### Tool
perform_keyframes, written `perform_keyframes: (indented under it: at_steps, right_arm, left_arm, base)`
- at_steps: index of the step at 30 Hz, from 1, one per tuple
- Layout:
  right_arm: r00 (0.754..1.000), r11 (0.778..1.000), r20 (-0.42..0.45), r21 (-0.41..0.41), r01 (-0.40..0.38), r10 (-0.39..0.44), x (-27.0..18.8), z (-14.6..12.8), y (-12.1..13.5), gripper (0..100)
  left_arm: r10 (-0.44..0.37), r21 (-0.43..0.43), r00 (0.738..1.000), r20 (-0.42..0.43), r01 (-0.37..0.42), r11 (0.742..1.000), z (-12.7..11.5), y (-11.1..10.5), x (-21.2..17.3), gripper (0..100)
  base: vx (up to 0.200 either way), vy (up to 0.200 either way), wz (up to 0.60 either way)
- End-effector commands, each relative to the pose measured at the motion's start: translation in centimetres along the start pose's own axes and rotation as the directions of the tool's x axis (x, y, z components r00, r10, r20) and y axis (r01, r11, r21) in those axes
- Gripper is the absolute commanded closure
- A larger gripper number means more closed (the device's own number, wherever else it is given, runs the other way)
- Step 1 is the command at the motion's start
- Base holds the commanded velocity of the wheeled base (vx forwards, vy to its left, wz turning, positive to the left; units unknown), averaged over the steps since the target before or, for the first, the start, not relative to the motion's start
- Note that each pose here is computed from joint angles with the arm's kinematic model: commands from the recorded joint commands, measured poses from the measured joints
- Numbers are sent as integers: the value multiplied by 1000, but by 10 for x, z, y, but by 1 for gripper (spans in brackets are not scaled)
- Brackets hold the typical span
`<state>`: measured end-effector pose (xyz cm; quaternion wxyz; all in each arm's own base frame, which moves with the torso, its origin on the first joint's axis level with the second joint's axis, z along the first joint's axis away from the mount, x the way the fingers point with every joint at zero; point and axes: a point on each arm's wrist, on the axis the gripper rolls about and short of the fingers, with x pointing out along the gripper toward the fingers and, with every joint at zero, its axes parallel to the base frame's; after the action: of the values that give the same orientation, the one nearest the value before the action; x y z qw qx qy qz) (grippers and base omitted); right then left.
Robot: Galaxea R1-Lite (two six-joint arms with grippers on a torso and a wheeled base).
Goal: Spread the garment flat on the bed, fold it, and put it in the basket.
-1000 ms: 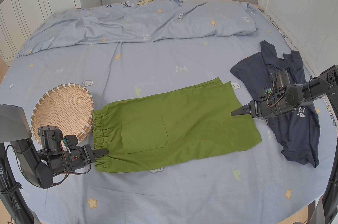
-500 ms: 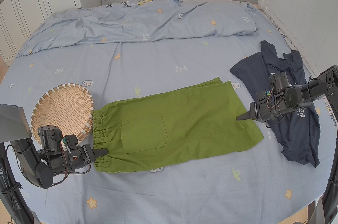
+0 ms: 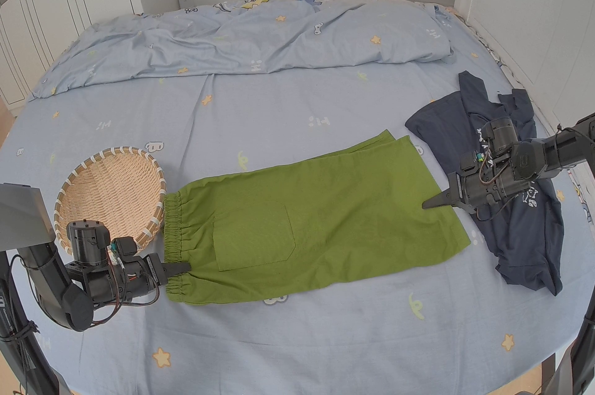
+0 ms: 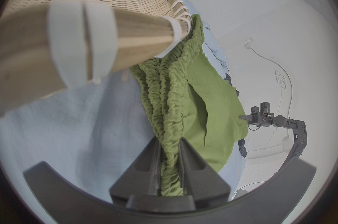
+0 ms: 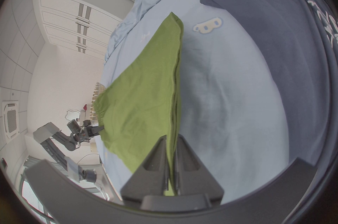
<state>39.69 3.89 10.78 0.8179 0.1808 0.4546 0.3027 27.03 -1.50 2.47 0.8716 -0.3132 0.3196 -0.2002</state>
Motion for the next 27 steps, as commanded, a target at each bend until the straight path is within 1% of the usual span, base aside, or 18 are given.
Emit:
perform_keyframes:
  at_steps: [1,4,6,9,13,16,17,18,20,21,22,25,27]
  right_arm:
    - [999,1000,33,-24,-20,21,-35,3,28,100]
    - [1000,1000,13,-8,-18,18,-46,-1,37,100]
    - [1000,1000,-5,7,-17,17,-52,-6,41,100]
    - [1000,1000,-5,14,-11,11,-63,-15,45,100]
    - [1000,1000,-6,20,-8,9,-78,-29,54,100]
    - [1000,999,-12,36,-4,5,-90,-46,59,100]
    - [1000,999,-12,36,-4,5,-90,-46,59,100]
    - [1000,999,-31,52,-2,4,-94,-58,62,100]
    - [998,998,-59,68,-1,5,-95,-73,64,100]
    - [998,998,-59,68,-1,5,-95,-73,64,100]
    - [996,996,-90,86,0,8,-95,-89,65,100]
    - [992,994,-125,111,4,10,-96,-108,64,100]
    - [987,991,-157,130,4,16,-93,-121,63,100]
  left_arm:
    - [2,-4,1000,2,-2,1000,1,-2,-3,100]
    - [20,-25,999,-30,-21,999,5,-8,-8,100]
    - [35,-43,998,-58,-37,998,11,-16,-15,100]
    - [54,-62,994,-93,-60,996,20,-29,-26,100]
    - [81,-49,985,-153,-90,995,25,-40,-37,100]
    - [94,-26,977,-194,-101,995,22,-43,-43,100]
    - [94,-26,977,-194,-101,995,22,-43,-43,100]
    - [84,-23,974,-209,-91,996,20,-47,-46,100]
    - [78,-28,972,-221,-87,996,16,-48,-50,100]
    - [78,-28,972,-221,-87,996,16,-48,-50,100]
    - [83,-29,968,-235,-92,995,12,-49,-54,100]
    - [97,-5,959,-265,-102,995,5,-48,-61,100]
    - [107,17,948,-299,-107,994,-1,-48,-65,100]
  base:
    - [0,0,0]
    - [0,0,0]
    - [0,0,0]
    - [0,0,0]
    - [0,0,0]
    - [0,0,0]
    - [0,0,0]
    - [0,0,0]
    - [0,0,0]
    - [0,0,0]
    - [0,0,0]
    - [0,0,0]
    - [0,0,0]
